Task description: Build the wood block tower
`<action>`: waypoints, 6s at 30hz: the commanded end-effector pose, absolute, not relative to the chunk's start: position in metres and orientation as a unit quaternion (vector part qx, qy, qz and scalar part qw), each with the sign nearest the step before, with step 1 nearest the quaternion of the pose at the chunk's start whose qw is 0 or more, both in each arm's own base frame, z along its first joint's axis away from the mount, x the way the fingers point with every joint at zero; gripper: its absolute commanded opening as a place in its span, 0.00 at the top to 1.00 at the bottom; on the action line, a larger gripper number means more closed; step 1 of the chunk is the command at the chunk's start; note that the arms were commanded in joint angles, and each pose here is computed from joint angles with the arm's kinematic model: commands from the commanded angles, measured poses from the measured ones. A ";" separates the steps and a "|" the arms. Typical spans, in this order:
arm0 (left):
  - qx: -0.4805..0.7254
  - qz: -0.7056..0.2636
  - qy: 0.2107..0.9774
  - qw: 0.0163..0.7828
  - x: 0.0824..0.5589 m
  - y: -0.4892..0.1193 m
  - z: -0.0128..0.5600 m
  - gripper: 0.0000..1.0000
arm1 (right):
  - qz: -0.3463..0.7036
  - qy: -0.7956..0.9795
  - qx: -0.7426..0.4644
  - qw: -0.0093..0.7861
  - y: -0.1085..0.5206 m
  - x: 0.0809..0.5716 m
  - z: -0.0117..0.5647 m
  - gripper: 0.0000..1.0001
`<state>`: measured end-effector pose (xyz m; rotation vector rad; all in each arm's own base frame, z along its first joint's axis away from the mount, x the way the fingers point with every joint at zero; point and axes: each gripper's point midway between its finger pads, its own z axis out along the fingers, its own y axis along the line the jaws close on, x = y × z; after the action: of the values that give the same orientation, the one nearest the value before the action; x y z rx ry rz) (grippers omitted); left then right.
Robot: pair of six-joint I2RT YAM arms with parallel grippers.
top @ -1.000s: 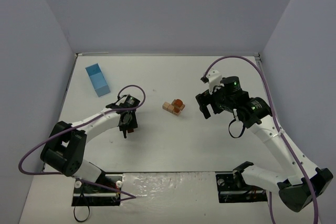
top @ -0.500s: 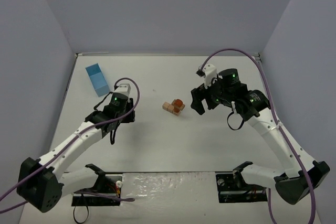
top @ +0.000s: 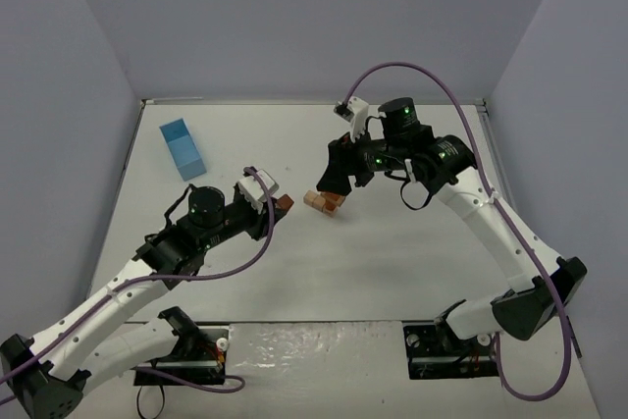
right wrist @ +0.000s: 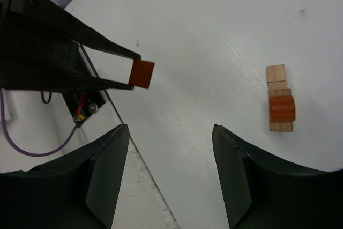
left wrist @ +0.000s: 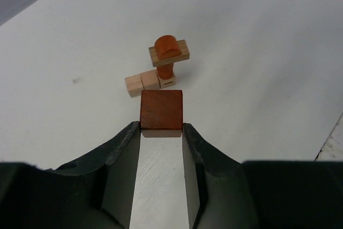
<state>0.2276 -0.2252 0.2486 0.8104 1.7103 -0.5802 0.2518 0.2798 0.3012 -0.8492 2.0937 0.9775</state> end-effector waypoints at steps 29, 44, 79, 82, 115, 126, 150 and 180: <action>0.433 -0.235 0.561 0.665 0.225 -0.270 0.343 1.00 | 0.490 0.776 -0.327 0.225 0.340 0.225 0.303 0.71; 0.387 -0.226 0.620 0.644 0.224 -0.249 0.299 0.65 | 0.462 0.775 -0.355 0.245 0.345 0.223 0.290 1.00; 0.001 -0.165 0.789 0.592 0.156 -0.059 0.273 0.34 | 0.079 0.693 -0.662 0.273 0.409 0.192 0.026 0.91; 0.012 -0.159 0.798 0.581 0.157 -0.063 0.268 0.34 | 0.073 0.692 -0.668 0.263 0.405 0.190 0.016 0.77; 0.391 -0.163 0.827 0.369 0.190 -0.207 0.186 0.29 | 0.112 0.777 -0.248 0.568 0.199 0.277 0.289 0.00; 0.517 -0.148 0.802 0.259 0.196 -0.234 0.122 0.41 | 0.120 0.775 -0.207 0.585 0.167 0.267 0.295 0.00; 0.580 -0.057 0.800 0.144 0.200 -0.209 0.057 0.56 | 0.097 0.782 -0.214 0.578 0.155 0.273 0.286 0.00; 0.217 -0.035 0.952 0.212 0.285 -0.206 0.059 1.00 | 0.089 0.783 -0.213 0.577 0.146 0.277 0.285 0.00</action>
<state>0.2636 -0.2075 0.0364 0.8313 2.6709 -0.0912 0.2733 0.1447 0.2685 -0.5167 1.8948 0.1943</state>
